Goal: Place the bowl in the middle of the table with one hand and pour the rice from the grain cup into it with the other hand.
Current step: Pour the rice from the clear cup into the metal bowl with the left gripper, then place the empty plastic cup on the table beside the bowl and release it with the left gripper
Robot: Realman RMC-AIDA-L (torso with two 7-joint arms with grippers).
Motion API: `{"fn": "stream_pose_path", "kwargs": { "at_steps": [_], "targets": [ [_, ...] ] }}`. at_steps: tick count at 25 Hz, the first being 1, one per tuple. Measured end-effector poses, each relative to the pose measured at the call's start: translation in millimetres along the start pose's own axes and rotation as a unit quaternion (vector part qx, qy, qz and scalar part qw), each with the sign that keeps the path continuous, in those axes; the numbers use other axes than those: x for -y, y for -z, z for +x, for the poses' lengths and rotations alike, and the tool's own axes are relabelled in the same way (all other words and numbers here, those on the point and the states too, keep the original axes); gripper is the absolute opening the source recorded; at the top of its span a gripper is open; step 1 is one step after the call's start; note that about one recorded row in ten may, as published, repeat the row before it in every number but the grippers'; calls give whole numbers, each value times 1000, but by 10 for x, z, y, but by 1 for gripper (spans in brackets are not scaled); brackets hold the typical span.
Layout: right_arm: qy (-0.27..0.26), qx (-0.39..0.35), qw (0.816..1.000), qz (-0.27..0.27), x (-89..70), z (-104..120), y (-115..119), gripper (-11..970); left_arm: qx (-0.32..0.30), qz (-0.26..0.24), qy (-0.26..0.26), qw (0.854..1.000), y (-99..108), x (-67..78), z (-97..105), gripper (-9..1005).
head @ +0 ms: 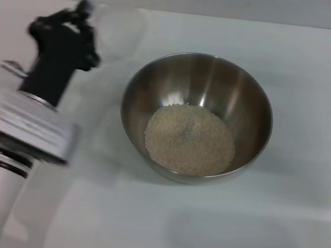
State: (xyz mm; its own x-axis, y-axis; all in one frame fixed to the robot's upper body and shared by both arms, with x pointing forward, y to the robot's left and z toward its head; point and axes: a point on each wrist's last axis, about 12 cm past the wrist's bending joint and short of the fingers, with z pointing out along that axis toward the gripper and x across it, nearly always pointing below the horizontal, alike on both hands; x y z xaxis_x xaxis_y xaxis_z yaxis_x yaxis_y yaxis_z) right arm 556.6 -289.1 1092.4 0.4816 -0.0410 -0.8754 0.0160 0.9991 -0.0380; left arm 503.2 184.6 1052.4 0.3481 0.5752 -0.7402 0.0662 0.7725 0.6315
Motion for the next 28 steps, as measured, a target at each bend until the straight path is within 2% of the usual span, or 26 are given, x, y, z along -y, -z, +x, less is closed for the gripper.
{"fn": "stream_pose_path", "kwargs": {
  "at_steps": [1, 2, 3, 4, 5, 6, 7, 8, 9, 11, 16, 28],
  "targets": [
    [0, 0, 1000, 0, -1, 0, 0, 514, -34, -12, 79, 996, -12, -42, 111, 27],
    [0, 0, 1000, 0, -1, 0, 0, 514, -34, -12, 79, 996, -12, -42, 111, 27],
    [-1, 0, 1000, 0, -3, 0, 0, 514, -66, -24, 148, 987, -28, -90, 240, 27],
    [-1, 0, 1000, 0, -5, -1, -1, 513, -66, -24, 148, 987, -28, -90, 240, 27],
    [-1, 0, 1000, 0, -6, -1, 0, 513, -85, -30, 182, 979, -32, -116, 316, 27],
    [-2, 0, 1000, 0, -7, 0, 4, 513, -113, -39, 231, 966, -33, -150, 425, 27],
    [-2, 0, 1000, 0, -7, 0, 4, 513, -113, -39, 231, 966, -33, -150, 425, 28],
    [-2, 0, 1000, 1, -6, 1, 9, 513, -141, -45, 273, 951, -24, -173, 528, 28],
    [-2, 0, 1000, 1, -6, 1, 9, 513, -141, -45, 273, 951, -24, -173, 528, 28],
    [-2, -1, 1000, 1, -4, 3, 20, 513, -167, -44, 301, 938, -2, -181, 630, 28],
    [-2, 0, 1000, 2, -1, 2, 31, 513, -196, -31, 318, 927, 16, -130, 691, 28],
    [-1, -1, 1000, 3, 8, 3, 43, 514, -214, -16, 317, 924, 66, -88, 726, 29]
  ]
}}
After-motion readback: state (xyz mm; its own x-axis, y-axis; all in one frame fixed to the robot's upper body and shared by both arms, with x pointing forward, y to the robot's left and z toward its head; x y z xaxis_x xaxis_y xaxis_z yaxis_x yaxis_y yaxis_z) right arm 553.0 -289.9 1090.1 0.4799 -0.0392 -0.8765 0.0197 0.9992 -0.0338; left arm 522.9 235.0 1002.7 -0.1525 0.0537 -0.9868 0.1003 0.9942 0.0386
